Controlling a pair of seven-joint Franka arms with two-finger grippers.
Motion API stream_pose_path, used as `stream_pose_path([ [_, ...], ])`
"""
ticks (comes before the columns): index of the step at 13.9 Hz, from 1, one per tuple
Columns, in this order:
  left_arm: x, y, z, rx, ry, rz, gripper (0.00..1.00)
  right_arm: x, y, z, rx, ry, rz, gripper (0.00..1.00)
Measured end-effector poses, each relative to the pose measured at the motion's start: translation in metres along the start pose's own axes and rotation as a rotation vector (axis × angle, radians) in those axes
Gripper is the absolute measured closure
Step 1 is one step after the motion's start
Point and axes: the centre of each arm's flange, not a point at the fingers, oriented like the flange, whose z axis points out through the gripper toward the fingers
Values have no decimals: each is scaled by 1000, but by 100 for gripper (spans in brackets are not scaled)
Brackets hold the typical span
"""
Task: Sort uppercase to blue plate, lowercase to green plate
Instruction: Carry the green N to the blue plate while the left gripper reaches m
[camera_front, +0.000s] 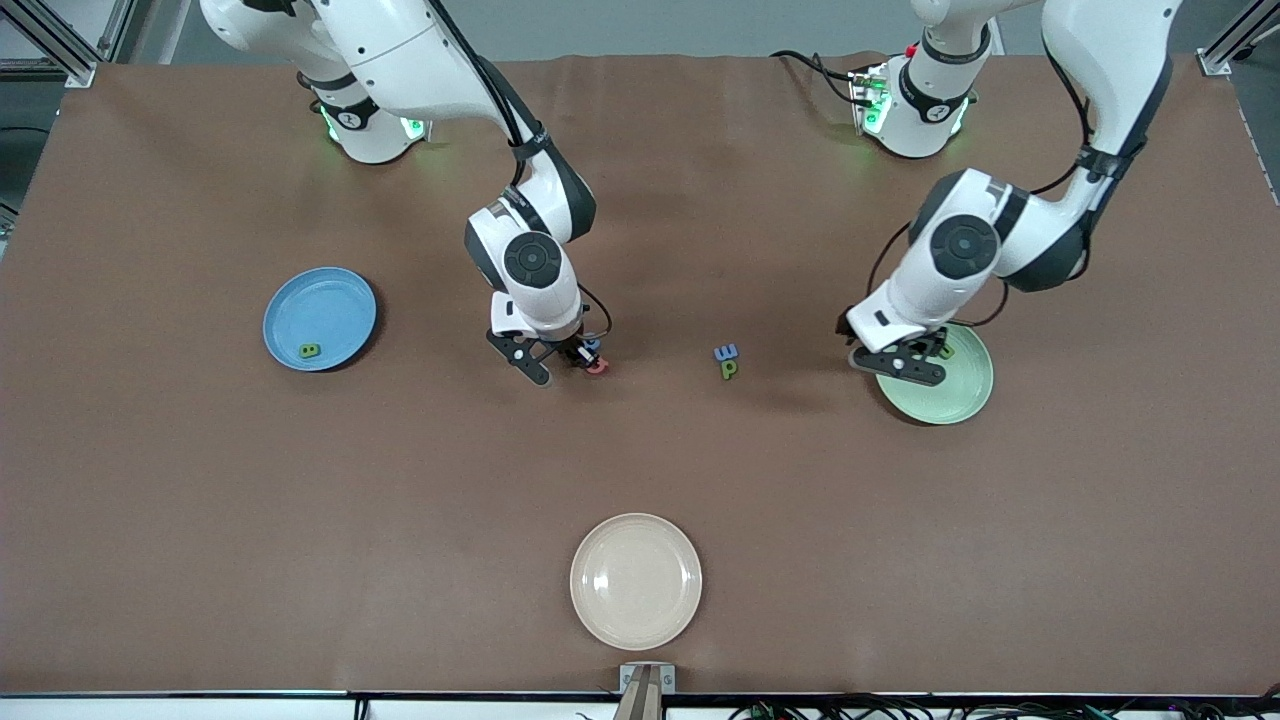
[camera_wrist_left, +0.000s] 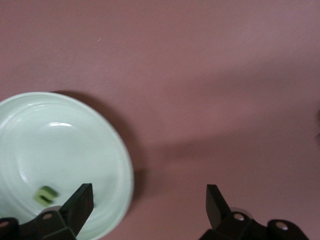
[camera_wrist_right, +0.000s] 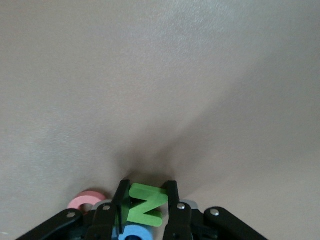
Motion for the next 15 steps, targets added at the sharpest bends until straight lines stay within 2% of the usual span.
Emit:
stream_pose_path([
  [3, 9, 69, -9, -56, 18, -227, 0, 35, 19, -14, -115, -25, -131, 66],
  [6, 15, 125, 3, -121, -18, -413, 0, 93, 49, -55, -187, -66, -266, 66],
  [8, 19, 148, 16, -137, -44, -523, 0, 134, 81, -83, -238, -114, -362, 66],
  [10, 23, 158, 27, -141, -54, -563, 0, 173, 116, -98, -294, -174, -453, 66],
  [12, 22, 165, 39, -142, -75, -562, 0, 211, 157, -104, -338, -261, -528, 66],
  [15, 16, 170, 59, -118, -99, -557, 0, 253, 214, -98, -353, -380, -544, 66],
])
